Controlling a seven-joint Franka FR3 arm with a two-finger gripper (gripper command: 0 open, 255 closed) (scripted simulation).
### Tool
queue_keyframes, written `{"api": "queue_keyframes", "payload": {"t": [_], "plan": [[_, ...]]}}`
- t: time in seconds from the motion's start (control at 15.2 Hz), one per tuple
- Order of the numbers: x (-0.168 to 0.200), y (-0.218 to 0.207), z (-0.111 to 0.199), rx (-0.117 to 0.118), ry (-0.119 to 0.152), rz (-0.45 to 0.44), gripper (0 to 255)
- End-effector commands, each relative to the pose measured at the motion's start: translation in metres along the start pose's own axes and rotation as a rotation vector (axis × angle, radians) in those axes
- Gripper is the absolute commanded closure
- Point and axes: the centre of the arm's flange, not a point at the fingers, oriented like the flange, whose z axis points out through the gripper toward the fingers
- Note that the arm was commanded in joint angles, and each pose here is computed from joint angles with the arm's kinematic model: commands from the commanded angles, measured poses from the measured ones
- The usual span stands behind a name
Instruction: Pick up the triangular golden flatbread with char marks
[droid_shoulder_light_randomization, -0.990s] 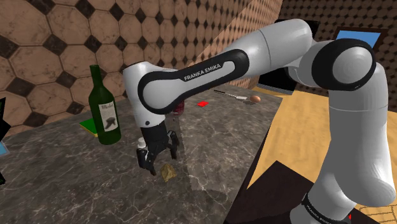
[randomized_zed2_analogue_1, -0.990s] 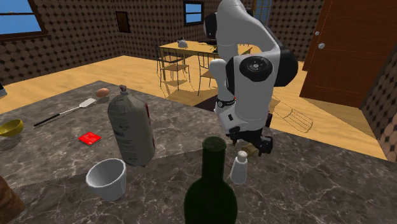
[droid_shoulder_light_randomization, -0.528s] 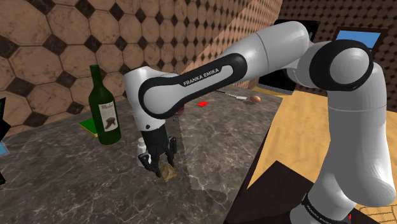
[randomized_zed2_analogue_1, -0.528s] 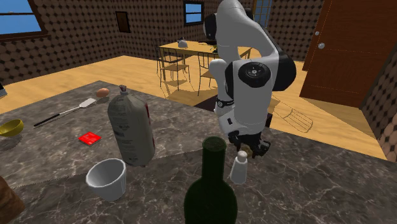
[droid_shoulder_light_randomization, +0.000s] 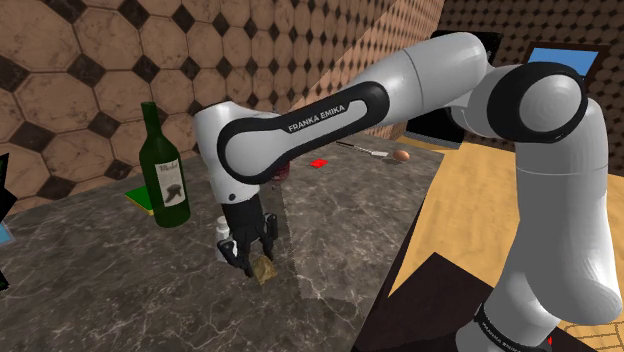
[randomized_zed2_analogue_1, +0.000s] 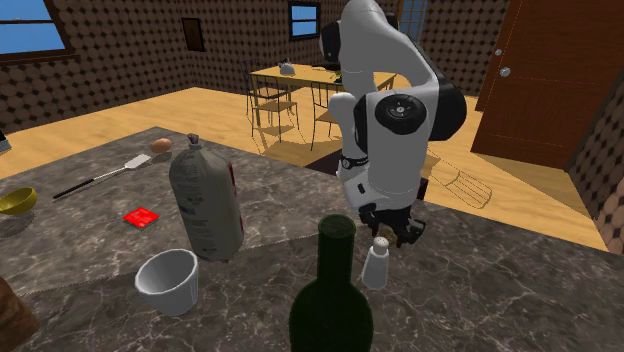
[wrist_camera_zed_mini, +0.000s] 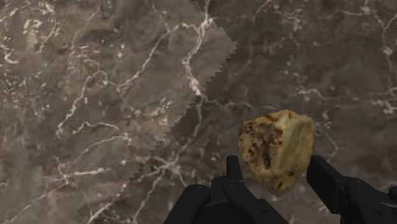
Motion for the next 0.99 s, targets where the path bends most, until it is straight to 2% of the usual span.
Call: {"api": "queue_keyframes", "payload": {"t": [0.0, 0.79, 0.92], "plan": [[-0.004, 0.0, -0.01, 0.0, 0.0, 0.0, 255], [-0.024, 0.002, -0.07, 0.0, 0.0, 0.0, 255], [-0.024, 0.002, -0.07, 0.0, 0.0, 0.0, 255]]}}
